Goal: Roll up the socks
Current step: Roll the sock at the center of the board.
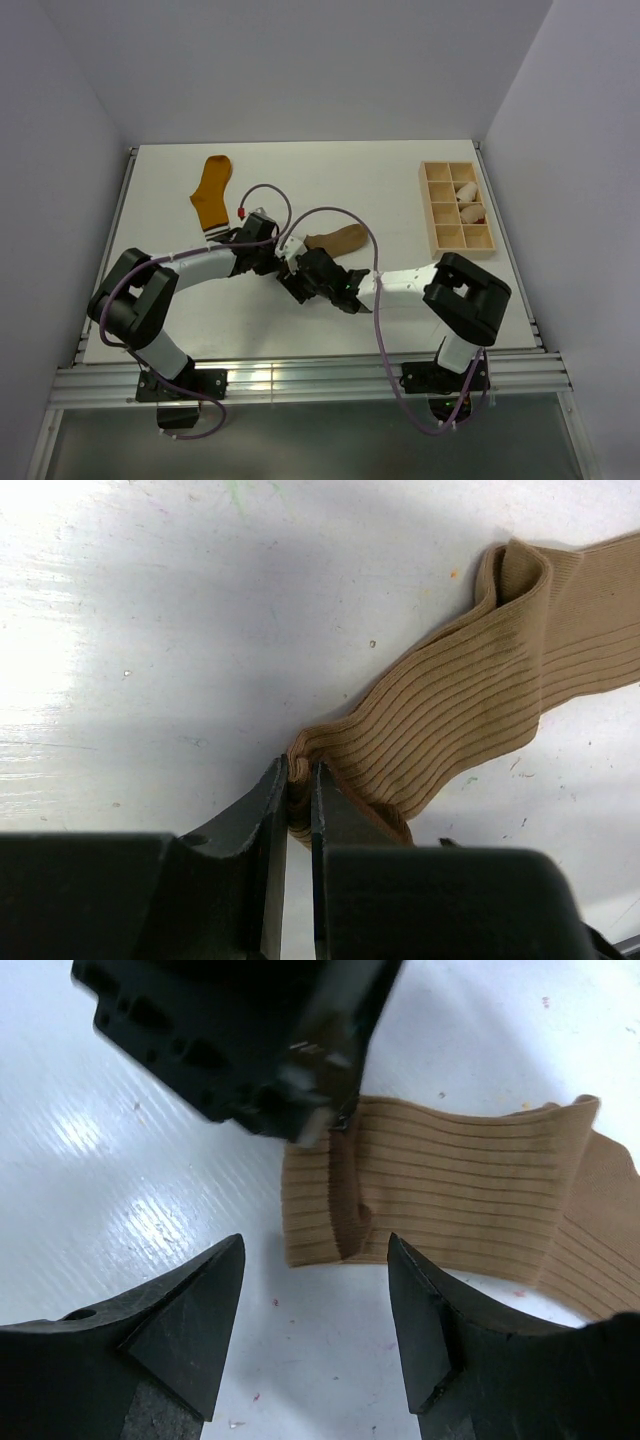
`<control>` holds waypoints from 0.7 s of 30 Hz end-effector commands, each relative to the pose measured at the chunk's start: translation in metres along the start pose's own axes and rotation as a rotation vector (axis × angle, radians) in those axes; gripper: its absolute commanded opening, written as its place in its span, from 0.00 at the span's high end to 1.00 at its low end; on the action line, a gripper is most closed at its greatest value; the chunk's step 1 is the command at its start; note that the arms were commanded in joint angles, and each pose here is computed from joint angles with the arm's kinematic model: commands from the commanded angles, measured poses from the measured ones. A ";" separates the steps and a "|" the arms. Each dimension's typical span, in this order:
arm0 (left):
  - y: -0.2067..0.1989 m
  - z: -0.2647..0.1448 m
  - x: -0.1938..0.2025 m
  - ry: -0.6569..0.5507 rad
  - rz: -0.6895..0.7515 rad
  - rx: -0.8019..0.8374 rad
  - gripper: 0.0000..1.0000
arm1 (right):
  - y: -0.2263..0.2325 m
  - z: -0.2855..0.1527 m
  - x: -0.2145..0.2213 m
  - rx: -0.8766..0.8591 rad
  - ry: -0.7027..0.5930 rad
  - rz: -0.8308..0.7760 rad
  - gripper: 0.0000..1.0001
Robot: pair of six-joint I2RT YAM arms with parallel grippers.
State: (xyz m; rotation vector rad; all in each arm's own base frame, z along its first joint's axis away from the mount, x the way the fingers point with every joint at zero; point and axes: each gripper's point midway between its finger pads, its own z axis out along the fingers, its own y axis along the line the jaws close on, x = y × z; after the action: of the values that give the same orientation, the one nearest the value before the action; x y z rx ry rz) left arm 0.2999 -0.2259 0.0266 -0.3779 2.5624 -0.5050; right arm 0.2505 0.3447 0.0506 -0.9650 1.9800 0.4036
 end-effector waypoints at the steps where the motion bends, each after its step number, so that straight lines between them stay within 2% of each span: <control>1: -0.003 -0.007 -0.004 -0.006 0.039 -0.009 1.00 | -0.001 0.007 -0.027 0.076 -0.081 -0.106 0.34; 9: -0.007 -0.006 -0.002 0.006 0.044 0.004 1.00 | 0.009 0.021 -0.017 0.118 -0.063 -0.191 0.34; 21: -0.010 -0.005 0.001 0.022 0.047 0.012 1.00 | 0.009 0.028 -0.012 0.157 -0.045 -0.233 0.37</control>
State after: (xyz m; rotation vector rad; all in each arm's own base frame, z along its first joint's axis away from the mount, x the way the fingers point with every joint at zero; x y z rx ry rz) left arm 0.2978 -0.2268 0.0273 -0.3594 2.5750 -0.5003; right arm 0.2548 0.3586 0.0258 -1.1011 1.8656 0.1428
